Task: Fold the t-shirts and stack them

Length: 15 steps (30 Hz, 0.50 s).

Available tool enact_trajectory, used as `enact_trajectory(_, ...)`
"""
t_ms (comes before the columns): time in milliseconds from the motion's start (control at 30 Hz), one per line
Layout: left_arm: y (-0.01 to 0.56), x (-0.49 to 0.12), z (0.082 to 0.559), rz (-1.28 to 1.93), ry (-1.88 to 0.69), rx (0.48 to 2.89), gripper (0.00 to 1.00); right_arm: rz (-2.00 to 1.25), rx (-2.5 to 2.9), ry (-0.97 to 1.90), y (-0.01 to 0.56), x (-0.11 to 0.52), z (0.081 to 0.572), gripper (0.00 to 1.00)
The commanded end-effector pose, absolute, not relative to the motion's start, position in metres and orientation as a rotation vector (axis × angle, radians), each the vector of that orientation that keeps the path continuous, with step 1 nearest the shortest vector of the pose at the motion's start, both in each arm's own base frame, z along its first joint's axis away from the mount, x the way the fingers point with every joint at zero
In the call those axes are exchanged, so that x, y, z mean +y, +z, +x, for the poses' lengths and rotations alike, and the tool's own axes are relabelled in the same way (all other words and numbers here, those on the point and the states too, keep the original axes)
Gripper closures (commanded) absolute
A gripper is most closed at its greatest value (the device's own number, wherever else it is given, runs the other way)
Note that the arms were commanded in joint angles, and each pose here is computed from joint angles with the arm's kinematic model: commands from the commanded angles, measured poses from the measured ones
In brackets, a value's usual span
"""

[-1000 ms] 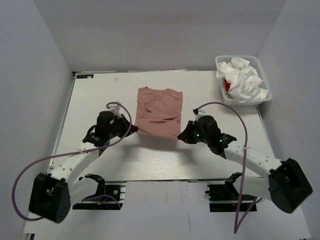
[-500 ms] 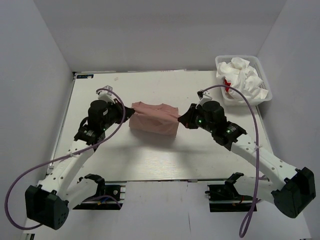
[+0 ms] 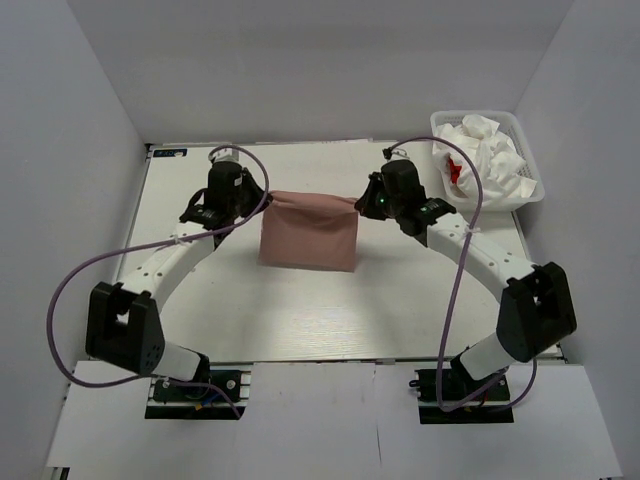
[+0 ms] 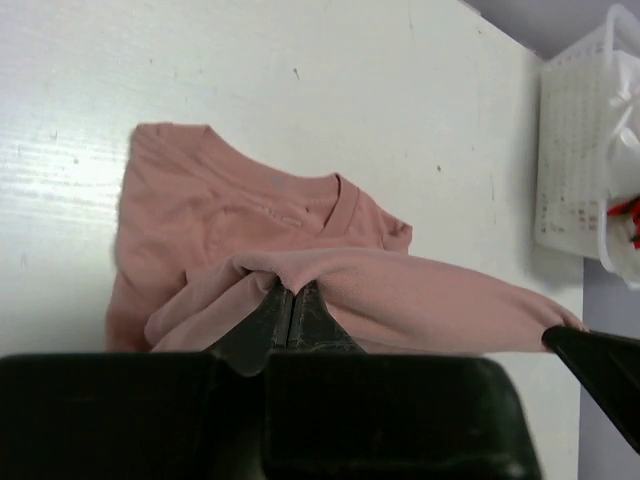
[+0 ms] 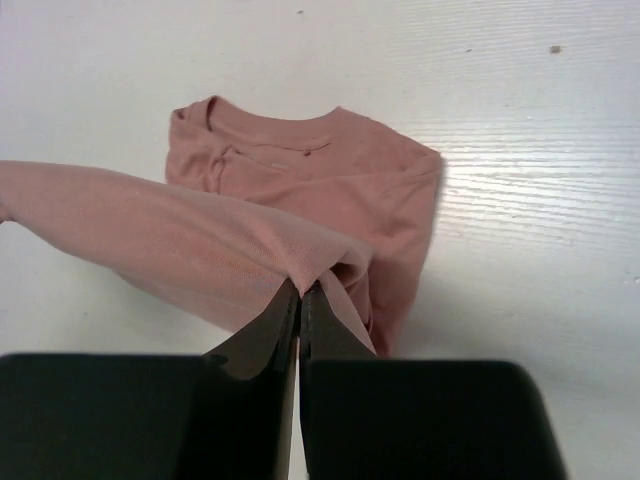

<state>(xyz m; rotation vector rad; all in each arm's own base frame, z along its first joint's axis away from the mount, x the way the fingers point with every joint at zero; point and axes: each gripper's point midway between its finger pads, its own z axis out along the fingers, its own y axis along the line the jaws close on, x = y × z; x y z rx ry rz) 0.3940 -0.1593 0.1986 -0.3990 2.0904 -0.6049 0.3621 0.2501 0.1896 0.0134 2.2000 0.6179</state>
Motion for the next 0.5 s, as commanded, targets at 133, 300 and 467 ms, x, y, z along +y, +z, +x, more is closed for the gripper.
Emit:
enact_trajectory(133, 0.188, -0.146, 0.449, -0.478, -0.454, 2.095, 1.0, 0.026, 2.249, 0.571, 0.17, 0.244, 0.415, 1.0)
enact_trajectory(300, 0.164, -0.14, 0.478, -0.515, -0.415, 2.132, 1.0, 0.017, 2.32, 0.672, 0.147, 0.253, 0.436, 1.0)
enact_trajectory(467, 0.136, -0.14, 0.5, -0.556, -0.402, 2.186, 0.96, 0.029, 2.372, 0.714, 0.126, 0.26, 0.46, 1.0)
